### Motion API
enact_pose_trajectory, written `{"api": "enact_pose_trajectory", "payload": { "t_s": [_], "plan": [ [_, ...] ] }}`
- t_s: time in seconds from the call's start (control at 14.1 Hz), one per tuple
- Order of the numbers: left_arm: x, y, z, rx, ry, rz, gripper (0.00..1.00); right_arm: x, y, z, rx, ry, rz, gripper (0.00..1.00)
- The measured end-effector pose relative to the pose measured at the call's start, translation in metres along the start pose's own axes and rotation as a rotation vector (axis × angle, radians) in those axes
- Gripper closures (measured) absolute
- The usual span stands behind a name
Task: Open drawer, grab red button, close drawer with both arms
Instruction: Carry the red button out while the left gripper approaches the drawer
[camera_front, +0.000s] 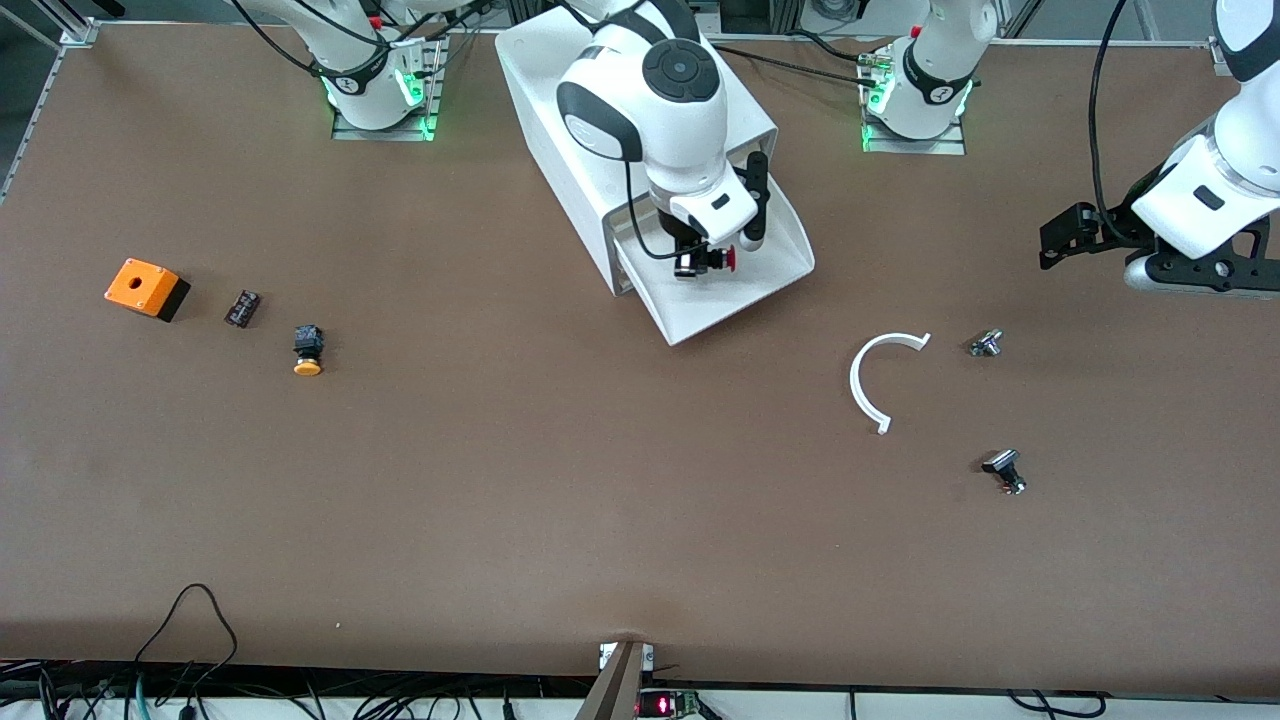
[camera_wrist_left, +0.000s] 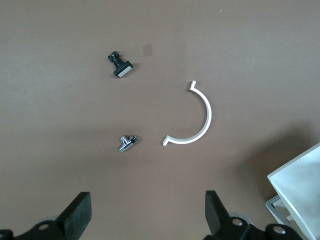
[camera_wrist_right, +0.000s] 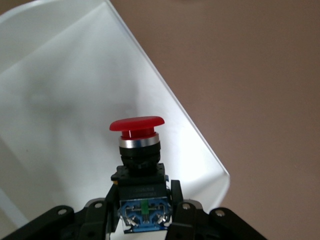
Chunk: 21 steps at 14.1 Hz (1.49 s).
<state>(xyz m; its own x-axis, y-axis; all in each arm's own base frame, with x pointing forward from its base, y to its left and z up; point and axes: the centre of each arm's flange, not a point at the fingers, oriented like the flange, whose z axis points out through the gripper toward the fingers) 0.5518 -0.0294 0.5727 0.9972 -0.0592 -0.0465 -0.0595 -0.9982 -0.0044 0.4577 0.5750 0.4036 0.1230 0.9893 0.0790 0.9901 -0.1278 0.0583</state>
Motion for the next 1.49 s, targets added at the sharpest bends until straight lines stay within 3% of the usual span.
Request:
{"api": "enact_pose_trajectory", "payload": {
  "t_s": [0.42,0.78,1.2,1.49],
  "plan": [
    [0.001,0.001,-0.003,0.000,0.007,0.002,0.00,-0.061,0.079,-0.034,-0.078,-0.035,0.224,0.59],
    [0.024,-0.004,-0.005,-0.019,0.024,0.003,0.00,-0.144,0.162,-0.029,-0.049,-0.044,0.465,0.59],
    [0.044,-0.006,0.032,-0.040,-0.039,0.006,0.00,-0.220,0.203,0.017,-0.057,-0.099,0.773,0.59],
    [0.059,-0.005,0.089,-0.062,-0.139,0.014,0.00,-0.283,0.221,0.051,-0.058,-0.117,0.986,0.59]
  ]
}}
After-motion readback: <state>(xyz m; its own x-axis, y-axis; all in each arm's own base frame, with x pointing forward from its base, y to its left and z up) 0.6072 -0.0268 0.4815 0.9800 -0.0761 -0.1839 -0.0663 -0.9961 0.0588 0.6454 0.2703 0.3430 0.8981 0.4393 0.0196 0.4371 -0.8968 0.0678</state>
